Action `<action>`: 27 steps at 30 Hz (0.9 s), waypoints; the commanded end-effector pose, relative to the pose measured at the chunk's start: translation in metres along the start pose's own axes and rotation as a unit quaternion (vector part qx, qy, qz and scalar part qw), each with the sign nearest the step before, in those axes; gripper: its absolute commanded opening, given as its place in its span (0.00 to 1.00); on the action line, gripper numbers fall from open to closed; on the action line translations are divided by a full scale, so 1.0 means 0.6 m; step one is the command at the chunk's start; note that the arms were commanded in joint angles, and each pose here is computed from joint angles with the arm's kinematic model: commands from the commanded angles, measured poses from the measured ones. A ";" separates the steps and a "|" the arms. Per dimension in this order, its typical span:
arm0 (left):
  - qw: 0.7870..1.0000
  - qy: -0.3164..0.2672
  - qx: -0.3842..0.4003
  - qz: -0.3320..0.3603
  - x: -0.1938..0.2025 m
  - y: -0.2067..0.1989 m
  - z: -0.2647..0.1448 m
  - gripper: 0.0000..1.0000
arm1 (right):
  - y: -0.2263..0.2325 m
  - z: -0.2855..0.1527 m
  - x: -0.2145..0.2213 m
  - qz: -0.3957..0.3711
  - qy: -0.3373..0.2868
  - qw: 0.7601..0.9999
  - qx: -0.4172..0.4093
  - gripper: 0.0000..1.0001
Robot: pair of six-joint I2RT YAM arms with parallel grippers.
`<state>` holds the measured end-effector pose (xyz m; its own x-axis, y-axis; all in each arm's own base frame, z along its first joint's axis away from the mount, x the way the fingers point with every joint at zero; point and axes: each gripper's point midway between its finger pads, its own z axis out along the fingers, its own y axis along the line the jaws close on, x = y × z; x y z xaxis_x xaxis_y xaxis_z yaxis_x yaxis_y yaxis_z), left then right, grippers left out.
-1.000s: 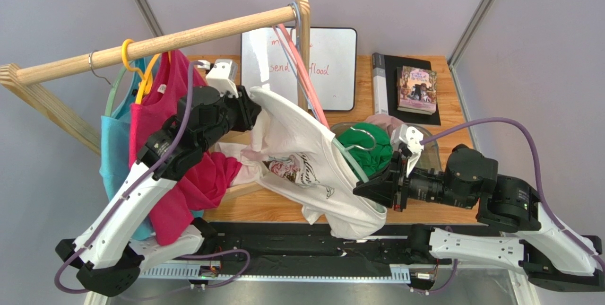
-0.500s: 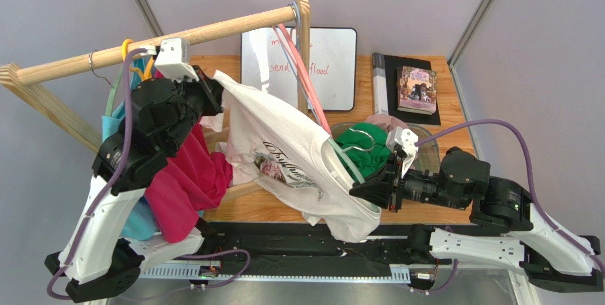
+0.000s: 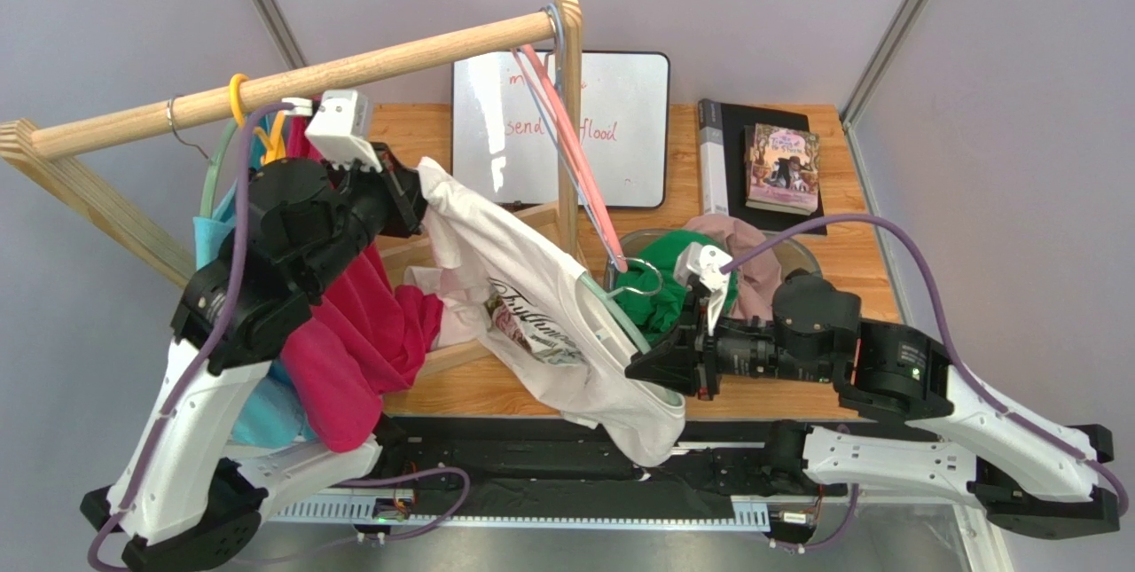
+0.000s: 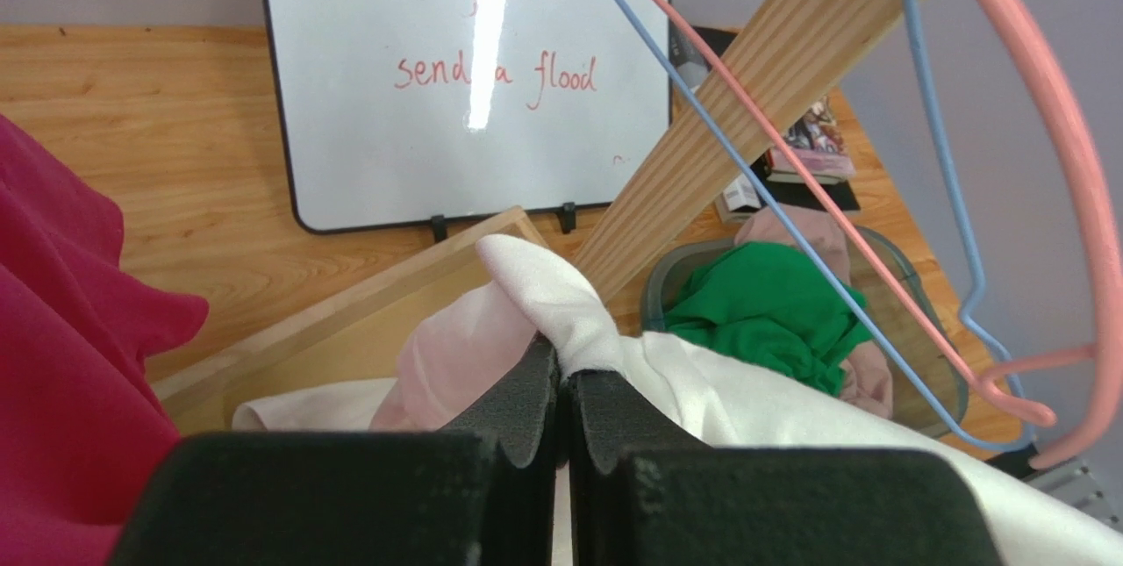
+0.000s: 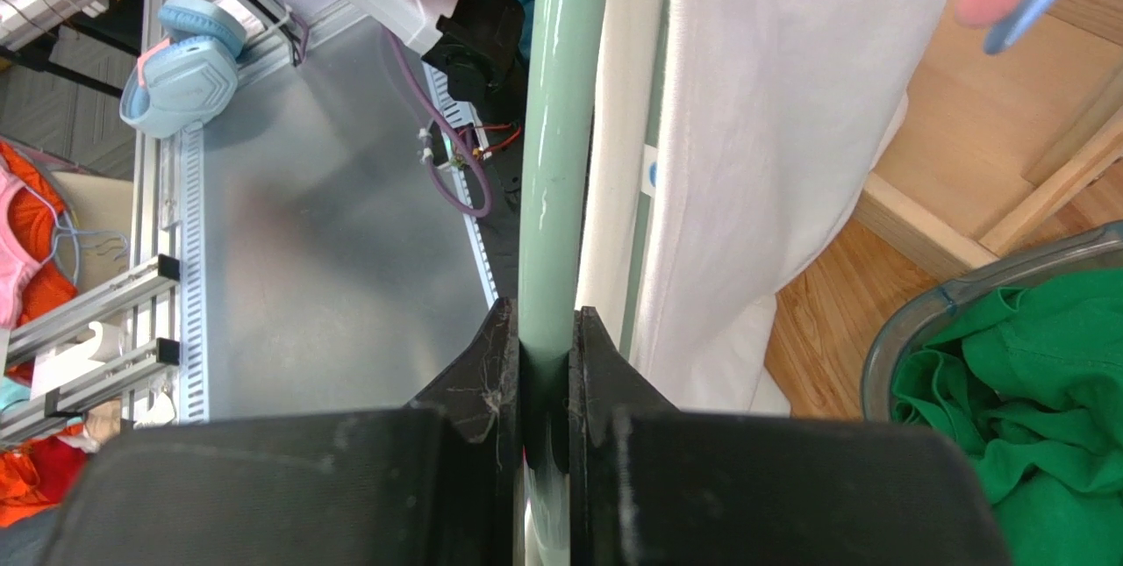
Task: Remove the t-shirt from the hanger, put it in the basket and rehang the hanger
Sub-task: Remove the tshirt from the hanger
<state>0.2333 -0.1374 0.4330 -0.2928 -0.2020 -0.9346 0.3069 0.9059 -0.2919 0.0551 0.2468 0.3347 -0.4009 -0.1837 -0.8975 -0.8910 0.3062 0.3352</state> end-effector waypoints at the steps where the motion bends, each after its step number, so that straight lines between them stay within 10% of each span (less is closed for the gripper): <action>1: 0.986 -0.030 0.163 -0.023 -0.047 -0.093 -0.073 0.00 | -0.005 0.022 -0.051 0.003 -0.037 0.999 0.020 0.00; 4: 0.993 -0.018 0.110 -0.041 -0.030 -0.060 -0.066 0.03 | -0.006 0.026 -0.077 0.004 -0.055 0.998 0.030 0.00; 6: 0.997 -0.006 0.048 -0.055 -0.009 -0.019 -0.072 0.36 | -0.012 0.023 -0.094 0.007 -0.070 0.996 0.045 0.00; 9: 0.997 -0.013 0.004 -0.073 0.009 0.019 -0.091 0.56 | -0.021 0.019 -0.117 0.011 -0.089 0.994 0.069 0.00; 19: 0.945 0.037 0.308 -0.104 0.051 -0.155 -0.122 0.49 | -0.019 0.060 -0.177 0.001 -0.106 0.991 0.081 0.00; 27: 0.961 0.038 0.270 -0.050 0.072 -0.151 -0.085 0.56 | -0.016 0.118 -0.206 -0.002 -0.096 0.992 0.079 0.00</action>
<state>0.1408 -0.2091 0.4135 -0.4811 -0.2207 -0.8484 0.6607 0.5448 -0.5164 0.1202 0.3201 0.3607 -0.4208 -0.1694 -0.8912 -0.8152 0.5017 0.2895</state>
